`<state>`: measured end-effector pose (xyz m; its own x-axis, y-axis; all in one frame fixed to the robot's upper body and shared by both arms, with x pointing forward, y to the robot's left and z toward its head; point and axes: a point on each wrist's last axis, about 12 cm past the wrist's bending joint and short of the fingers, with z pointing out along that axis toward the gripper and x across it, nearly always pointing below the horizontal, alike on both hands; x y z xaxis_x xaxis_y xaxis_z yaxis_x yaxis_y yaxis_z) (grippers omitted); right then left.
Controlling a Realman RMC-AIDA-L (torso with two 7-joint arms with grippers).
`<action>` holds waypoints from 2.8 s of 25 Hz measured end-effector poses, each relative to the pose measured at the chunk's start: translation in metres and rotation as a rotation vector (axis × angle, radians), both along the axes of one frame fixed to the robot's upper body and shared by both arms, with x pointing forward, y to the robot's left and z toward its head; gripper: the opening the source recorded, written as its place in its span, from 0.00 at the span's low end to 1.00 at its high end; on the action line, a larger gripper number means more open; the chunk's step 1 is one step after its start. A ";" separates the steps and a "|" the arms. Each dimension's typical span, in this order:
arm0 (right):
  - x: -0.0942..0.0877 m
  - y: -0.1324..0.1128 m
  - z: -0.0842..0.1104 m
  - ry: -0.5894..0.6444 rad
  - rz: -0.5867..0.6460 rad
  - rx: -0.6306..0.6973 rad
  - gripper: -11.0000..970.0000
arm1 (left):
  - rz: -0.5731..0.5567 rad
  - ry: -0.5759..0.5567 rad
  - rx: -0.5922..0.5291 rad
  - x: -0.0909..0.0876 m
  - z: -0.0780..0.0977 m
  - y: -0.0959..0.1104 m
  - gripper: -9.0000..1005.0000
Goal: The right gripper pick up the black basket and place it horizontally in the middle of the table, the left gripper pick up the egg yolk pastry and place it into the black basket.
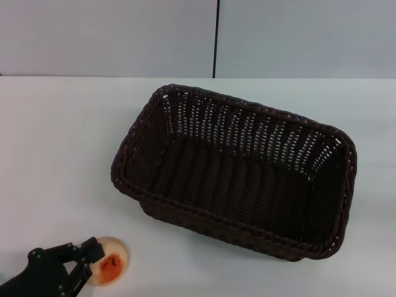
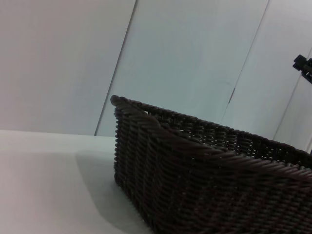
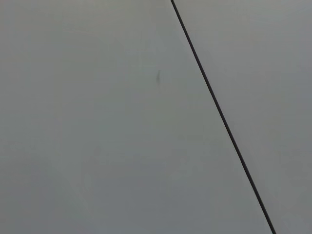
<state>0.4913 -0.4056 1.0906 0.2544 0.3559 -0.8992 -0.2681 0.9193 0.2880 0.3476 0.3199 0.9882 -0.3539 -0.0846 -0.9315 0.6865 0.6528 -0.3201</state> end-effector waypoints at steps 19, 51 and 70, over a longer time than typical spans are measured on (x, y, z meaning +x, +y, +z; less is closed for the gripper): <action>0.004 0.003 -0.001 0.000 0.003 0.012 0.29 | 0.000 -0.006 -0.003 0.003 -0.001 -0.004 0.03; 0.007 0.010 -0.004 0.015 0.015 0.035 0.29 | -0.060 -0.252 -0.348 0.124 0.055 -0.084 0.11; -0.027 0.013 -0.017 -0.078 -0.057 0.189 0.29 | 0.334 -0.490 -0.402 0.094 0.066 -0.015 0.58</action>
